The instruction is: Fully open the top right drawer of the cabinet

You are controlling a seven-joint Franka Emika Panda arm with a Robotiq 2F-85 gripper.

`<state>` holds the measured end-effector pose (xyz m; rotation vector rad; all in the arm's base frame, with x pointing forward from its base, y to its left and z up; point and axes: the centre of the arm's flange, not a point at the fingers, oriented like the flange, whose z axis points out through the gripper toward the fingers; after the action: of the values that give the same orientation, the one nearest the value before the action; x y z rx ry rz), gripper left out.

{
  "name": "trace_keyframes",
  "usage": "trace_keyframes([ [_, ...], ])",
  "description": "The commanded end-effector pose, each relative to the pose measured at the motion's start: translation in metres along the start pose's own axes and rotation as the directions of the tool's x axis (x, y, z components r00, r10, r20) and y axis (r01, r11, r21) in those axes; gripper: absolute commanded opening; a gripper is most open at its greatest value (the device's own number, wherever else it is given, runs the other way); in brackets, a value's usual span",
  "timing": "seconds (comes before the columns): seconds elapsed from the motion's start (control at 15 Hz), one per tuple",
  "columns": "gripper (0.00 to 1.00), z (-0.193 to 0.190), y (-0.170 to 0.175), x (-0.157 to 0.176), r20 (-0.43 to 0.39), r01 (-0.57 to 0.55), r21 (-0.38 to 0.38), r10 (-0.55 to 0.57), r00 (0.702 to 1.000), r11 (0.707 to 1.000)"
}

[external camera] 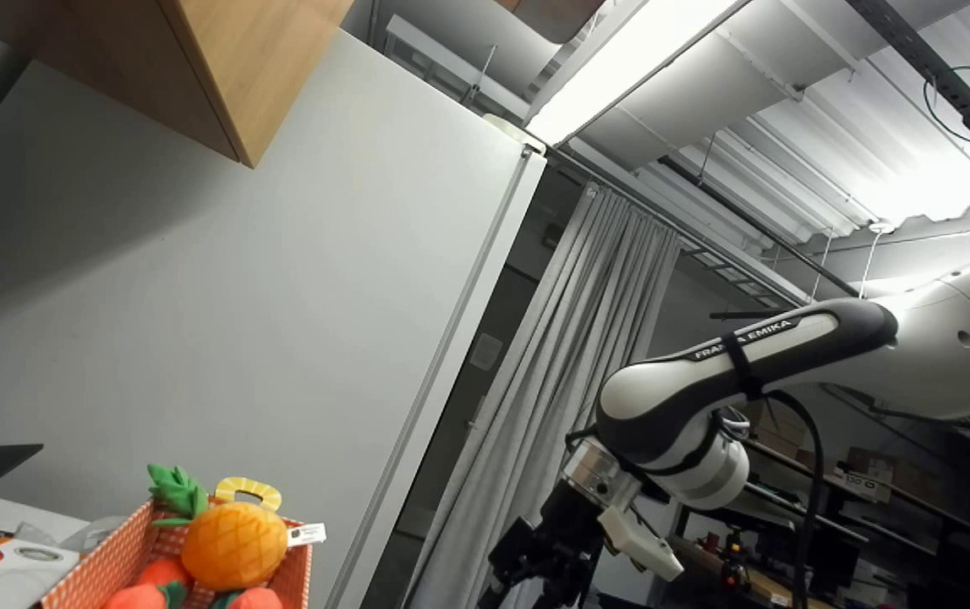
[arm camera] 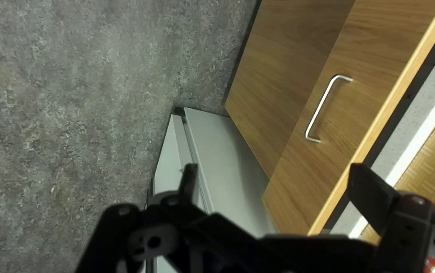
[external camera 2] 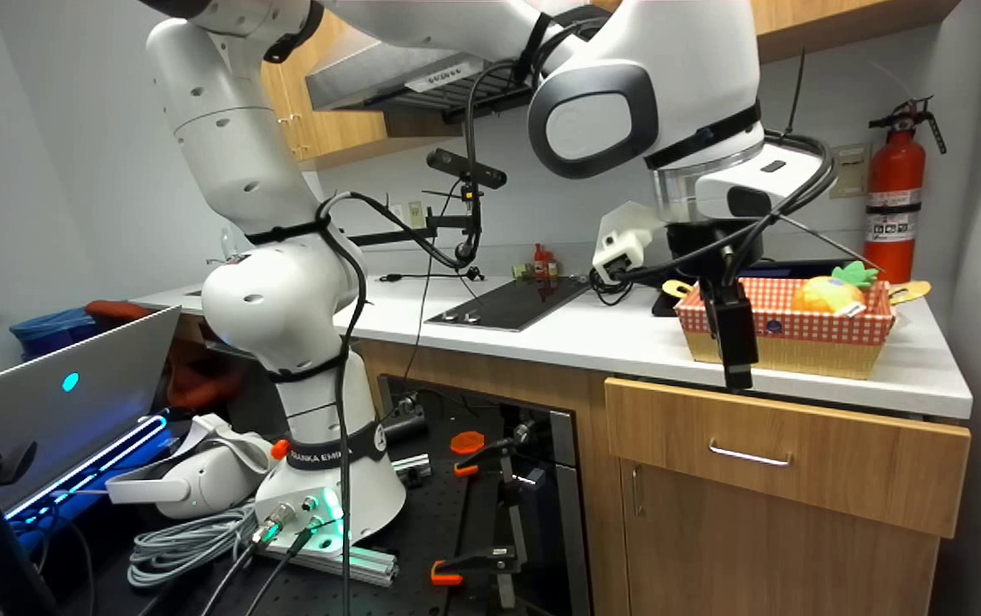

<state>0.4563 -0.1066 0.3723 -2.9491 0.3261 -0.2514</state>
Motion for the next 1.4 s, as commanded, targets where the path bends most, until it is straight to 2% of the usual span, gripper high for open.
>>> trace_keyframes([
  [0.0, 1.0, 0.001, 0.0, 0.001, 0.0, 0.002, 0.0, -0.002, 1.0, 1.0],
  [0.2, 1.0, -0.001, -0.001, 0.003, -0.005, 0.003, 0.0, -0.003, 1.0, 1.0],
  [0.33, 1.0, 0.01, 0.009, 0.002, -0.001, -0.006, -0.021, 0.006, 1.0, 1.0],
  [0.6, 1.0, 0.035, 0.004, 0.012, -0.029, -0.004, -0.008, 0.003, 1.0, 1.0],
  [1.07, 1.0, 0.075, -0.025, 0.037, -0.069, -0.057, 0.097, 0.064, 0.996, 0.994],
  [1.33, 1.0, 0.107, -0.042, 0.043, -0.047, -0.072, 0.153, 0.08, 0.996, 0.986],
])
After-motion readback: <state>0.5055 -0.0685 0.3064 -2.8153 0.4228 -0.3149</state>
